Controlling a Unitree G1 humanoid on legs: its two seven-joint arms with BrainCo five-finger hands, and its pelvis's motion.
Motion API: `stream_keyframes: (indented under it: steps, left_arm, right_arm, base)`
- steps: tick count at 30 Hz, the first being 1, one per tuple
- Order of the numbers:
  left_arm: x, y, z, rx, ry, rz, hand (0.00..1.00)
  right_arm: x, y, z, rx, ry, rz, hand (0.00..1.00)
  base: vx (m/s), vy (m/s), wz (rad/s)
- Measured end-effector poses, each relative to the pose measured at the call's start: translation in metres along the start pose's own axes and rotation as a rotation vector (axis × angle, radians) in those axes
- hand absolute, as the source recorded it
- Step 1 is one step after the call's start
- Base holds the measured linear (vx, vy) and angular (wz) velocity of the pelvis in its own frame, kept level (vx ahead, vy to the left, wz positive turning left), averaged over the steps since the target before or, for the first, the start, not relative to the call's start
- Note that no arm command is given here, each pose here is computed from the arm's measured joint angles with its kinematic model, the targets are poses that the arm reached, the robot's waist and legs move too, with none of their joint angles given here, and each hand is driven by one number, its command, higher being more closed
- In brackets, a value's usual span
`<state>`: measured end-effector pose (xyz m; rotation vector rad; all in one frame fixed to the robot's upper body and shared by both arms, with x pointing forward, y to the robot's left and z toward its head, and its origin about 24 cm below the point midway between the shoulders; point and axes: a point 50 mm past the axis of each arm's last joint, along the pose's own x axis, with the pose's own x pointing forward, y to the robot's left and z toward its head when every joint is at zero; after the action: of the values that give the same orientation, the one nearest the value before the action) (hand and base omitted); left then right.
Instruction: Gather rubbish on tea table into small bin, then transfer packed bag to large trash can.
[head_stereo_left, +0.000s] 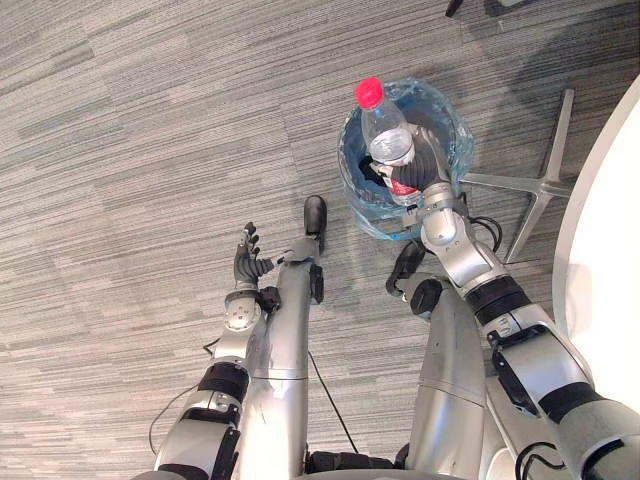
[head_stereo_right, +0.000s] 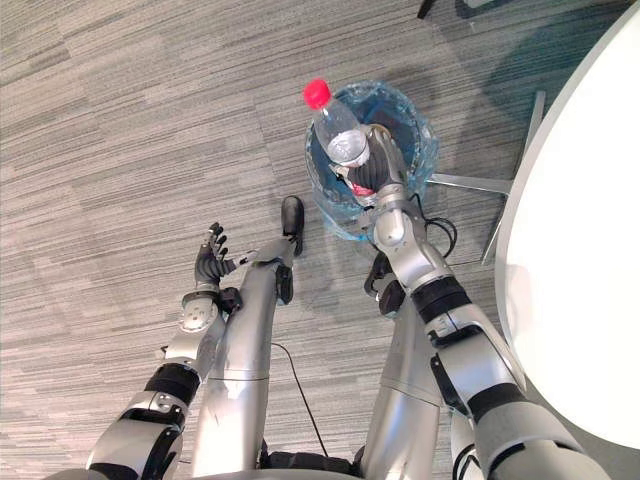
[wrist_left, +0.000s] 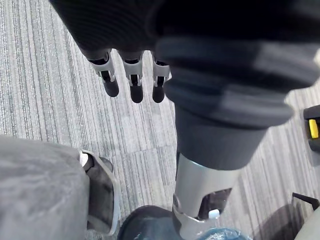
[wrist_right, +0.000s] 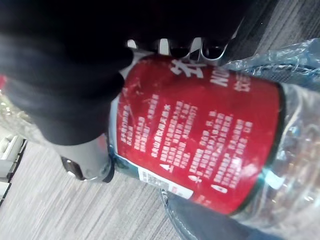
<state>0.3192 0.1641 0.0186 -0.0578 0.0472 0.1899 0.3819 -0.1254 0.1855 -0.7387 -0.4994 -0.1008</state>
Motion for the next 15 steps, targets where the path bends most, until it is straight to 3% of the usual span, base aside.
stream_keyframes:
  steps: [9,15]
  left_arm:
    - [0.0,0.0,0.0,-0.002,0.002,0.002,0.0]
    - [0.001,0.007,0.0,-0.02,0.009,0.035,0.0]
  right_arm:
    - [-0.002,-0.004,-0.001,0.063,0.023,-0.059,0.0]
    - [-0.019,0.011,0.004,0.134,0.012,-0.051,0.0]
  base:
    - [0.0,0.0,0.0]
    - [-0.01,-0.013,-0.03]
